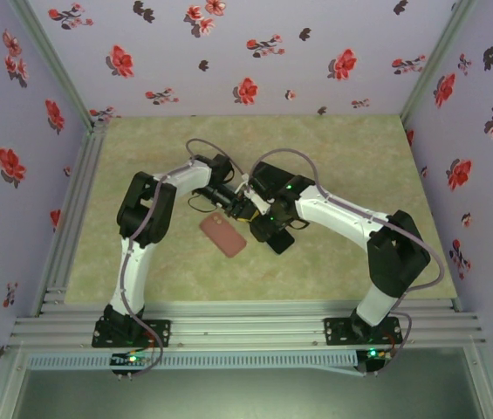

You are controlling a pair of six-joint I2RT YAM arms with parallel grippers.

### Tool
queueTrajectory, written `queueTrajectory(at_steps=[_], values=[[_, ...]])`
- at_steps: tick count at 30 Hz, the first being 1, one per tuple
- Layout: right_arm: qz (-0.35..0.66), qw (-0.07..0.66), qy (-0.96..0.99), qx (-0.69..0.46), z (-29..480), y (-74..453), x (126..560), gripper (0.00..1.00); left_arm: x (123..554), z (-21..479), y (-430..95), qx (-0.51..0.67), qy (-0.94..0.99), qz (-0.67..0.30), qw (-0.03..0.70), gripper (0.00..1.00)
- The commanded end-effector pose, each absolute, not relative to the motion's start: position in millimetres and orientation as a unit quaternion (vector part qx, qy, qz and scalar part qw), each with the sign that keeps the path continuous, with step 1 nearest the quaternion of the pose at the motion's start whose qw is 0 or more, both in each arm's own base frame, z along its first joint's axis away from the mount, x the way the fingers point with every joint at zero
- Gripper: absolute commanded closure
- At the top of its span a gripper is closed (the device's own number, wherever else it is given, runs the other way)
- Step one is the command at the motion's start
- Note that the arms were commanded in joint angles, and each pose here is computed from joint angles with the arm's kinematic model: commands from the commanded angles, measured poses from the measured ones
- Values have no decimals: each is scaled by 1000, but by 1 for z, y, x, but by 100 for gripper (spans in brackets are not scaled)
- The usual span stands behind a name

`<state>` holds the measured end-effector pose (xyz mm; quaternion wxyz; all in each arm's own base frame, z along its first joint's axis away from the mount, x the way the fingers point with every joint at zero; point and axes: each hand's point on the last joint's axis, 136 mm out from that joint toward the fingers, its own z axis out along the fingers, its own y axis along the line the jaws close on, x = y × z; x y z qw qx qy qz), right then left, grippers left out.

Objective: Put the phone into the phone case

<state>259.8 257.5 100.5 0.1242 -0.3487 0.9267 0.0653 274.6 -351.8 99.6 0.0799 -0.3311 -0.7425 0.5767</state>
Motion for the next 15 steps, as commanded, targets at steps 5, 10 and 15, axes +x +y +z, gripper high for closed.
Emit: queueTrajectory(at_steps=[5,10,15], values=[[62,139,921,-360,111,262,263,39,272,100,-356,-339,-729,589,80,90],[59,143,920,-359,113,260,263,39,274,108,-357,-339,-720,601,72,100],[59,160,925,-338,121,254,265,35,282,114,-358,-337,-721,603,49,100]])
